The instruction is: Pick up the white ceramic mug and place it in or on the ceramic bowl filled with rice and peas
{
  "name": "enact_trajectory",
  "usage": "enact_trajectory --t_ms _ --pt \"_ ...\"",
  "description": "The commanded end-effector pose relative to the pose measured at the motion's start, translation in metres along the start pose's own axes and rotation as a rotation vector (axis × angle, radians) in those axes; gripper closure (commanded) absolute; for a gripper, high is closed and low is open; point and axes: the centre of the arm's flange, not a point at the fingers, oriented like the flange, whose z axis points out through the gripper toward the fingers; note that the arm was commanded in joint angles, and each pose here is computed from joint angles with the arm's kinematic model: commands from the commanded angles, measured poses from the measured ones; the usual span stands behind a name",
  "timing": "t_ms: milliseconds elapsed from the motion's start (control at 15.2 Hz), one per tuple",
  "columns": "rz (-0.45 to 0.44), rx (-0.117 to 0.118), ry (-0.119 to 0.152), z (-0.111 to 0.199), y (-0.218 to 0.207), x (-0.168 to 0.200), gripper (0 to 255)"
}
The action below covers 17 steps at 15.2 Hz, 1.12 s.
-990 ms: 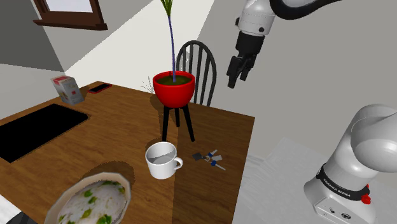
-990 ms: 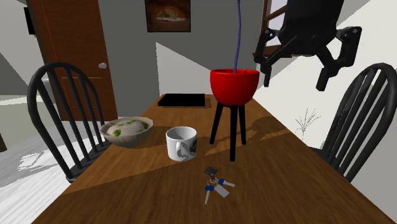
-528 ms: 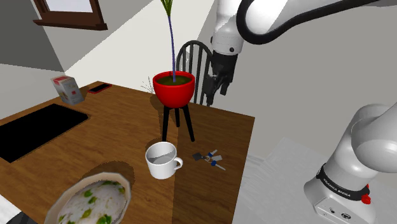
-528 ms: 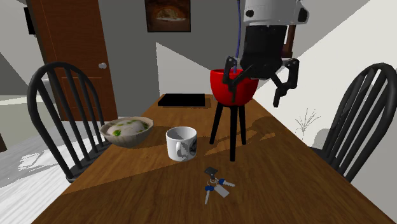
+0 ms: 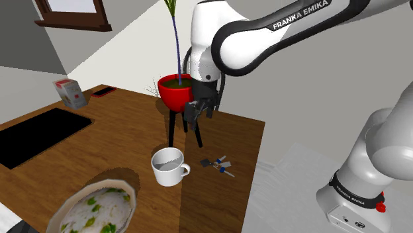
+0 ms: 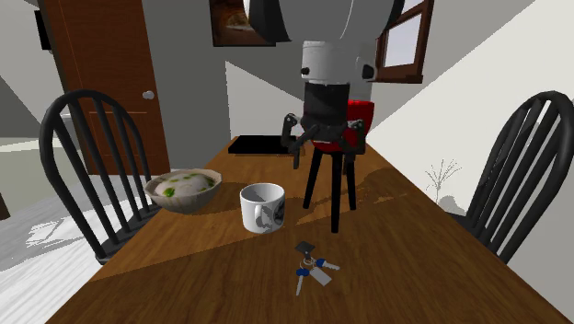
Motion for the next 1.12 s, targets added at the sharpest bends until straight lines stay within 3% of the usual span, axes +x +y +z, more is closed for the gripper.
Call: enact_trajectory --t_ms 0,462,1056 --pt "-0.008 0.001 -0.023 0.021 -0.015 0.011 0" --pt "-0.034 0.009 -0.064 0.080 -0.079 0.048 0" --pt "-0.034 0.009 -0.064 0.119 -0.080 0.045 0"
